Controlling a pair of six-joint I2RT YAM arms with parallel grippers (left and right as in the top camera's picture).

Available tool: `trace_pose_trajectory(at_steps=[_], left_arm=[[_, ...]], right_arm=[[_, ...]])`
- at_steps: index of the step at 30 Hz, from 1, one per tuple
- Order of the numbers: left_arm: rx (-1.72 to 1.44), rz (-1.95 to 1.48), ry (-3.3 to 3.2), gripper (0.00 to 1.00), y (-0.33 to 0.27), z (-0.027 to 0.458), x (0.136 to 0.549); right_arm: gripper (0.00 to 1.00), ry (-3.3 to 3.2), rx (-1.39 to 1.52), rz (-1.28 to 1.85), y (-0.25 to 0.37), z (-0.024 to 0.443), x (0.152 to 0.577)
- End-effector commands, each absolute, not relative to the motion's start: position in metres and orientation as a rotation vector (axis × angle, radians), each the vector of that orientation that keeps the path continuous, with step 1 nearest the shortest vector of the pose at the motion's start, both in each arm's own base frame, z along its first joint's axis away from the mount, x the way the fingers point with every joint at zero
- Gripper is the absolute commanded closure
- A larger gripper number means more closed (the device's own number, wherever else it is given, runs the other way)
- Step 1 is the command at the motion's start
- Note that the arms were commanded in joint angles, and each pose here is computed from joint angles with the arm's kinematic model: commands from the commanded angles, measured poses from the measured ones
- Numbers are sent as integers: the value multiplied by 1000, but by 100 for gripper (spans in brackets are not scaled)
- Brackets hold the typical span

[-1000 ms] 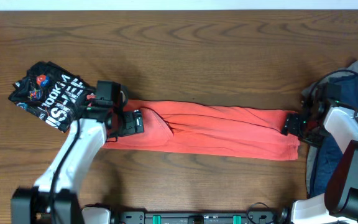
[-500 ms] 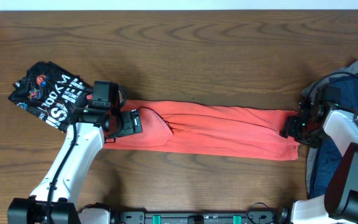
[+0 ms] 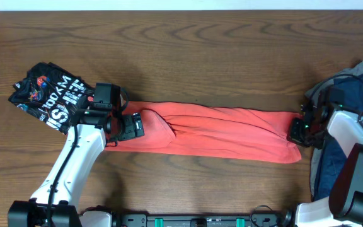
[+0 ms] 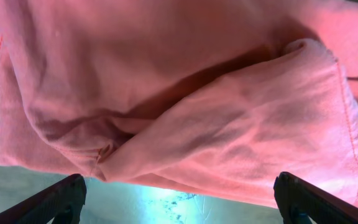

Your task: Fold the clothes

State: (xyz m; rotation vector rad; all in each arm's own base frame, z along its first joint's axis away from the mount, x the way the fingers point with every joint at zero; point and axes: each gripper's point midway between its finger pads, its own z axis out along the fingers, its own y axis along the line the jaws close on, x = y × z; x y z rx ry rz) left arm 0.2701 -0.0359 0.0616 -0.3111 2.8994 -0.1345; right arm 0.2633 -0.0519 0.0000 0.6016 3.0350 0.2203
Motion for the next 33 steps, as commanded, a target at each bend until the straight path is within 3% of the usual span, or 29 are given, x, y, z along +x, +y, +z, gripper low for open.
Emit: trace_pose_trajectory(at_steps=[1, 8, 16, 33], left_arm=[[-330, -122, 2899, 2, -33, 66, 270], [-340, -120, 2914, 2, -33, 65, 267], [-349, -124, 2909, 2, -33, 65, 268], [-397, -148, 2908, 2, -35, 65, 267]], right_arm=[[99, 2965, 749, 6, -94, 27, 283], [99, 2971, 714, -72, -104, 77, 299], [99, 3092, 384, 30, -21, 75, 301], [99, 3007, 129, 162, 125, 72, 315]])
